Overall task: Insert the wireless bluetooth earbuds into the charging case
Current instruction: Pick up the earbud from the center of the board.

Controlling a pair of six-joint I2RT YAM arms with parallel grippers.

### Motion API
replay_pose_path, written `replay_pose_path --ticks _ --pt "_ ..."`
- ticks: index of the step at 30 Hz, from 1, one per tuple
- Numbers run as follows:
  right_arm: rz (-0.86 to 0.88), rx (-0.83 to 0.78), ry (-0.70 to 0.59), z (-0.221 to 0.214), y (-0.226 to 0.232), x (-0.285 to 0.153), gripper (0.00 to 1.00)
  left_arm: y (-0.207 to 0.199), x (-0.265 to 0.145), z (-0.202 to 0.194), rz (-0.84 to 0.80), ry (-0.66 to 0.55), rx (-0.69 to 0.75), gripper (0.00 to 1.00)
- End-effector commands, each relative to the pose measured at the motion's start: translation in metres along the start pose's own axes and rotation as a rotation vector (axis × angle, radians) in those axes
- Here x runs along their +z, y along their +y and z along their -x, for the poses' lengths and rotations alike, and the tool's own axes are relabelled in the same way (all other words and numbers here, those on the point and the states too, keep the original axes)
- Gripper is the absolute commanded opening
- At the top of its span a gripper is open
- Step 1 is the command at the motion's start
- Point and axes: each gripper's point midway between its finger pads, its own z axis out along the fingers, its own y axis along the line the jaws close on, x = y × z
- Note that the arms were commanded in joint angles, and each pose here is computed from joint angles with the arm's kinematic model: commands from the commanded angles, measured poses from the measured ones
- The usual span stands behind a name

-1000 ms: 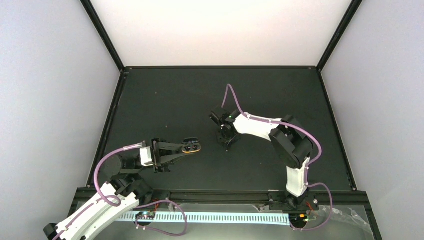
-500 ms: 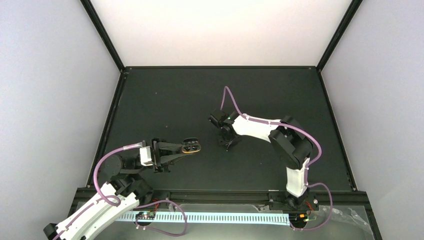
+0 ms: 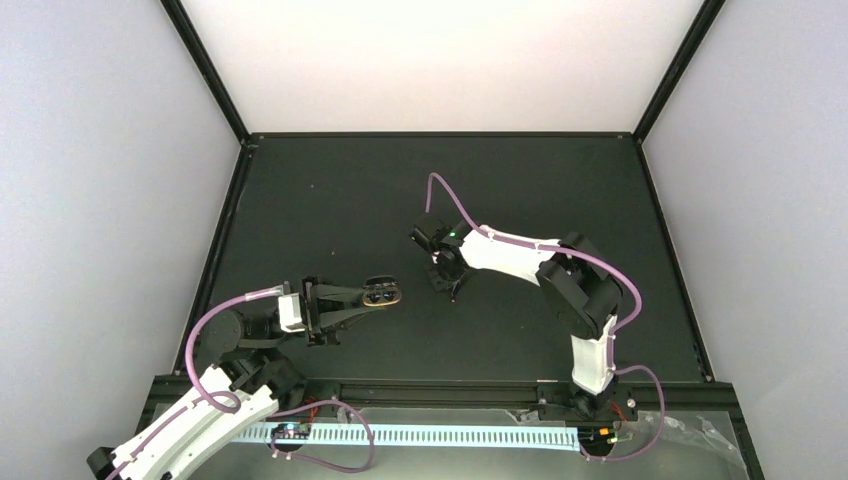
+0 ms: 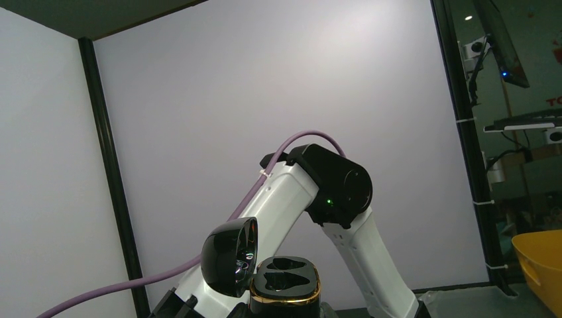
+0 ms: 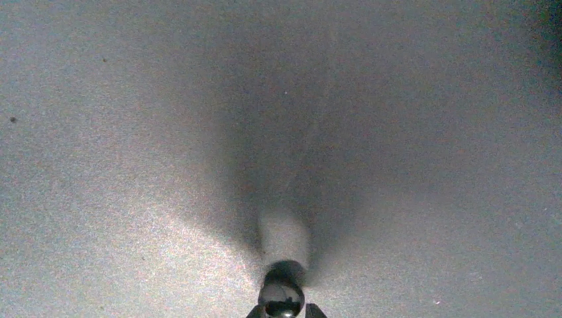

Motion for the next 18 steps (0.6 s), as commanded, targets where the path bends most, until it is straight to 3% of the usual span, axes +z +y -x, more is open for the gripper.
replay_pose_path --ticks 1,7,13,18 --pt "-0.022 -0.082 -0.005 0.004 -0.001 -0.004 0.15 -0.005 0.001 0.017 -0.024 -0.043 0.02 0.01" --pt "0.025 0.041 -0.05 0.013 0.006 -0.018 0.36 -0.006 0.001 0.017 -0.025 -0.043 0.02 0.02" --pt "-0.001 0.298 -0.09 0.018 -0.007 -0.015 0.36 -0.006 0.001 0.018 -0.028 -0.046 0.017 0.02" --pt "-0.019 0.378 -0.088 0.016 -0.011 -0.004 0.36 -0.007 0.001 0.019 -0.03 -0.05 0.015 0.01"
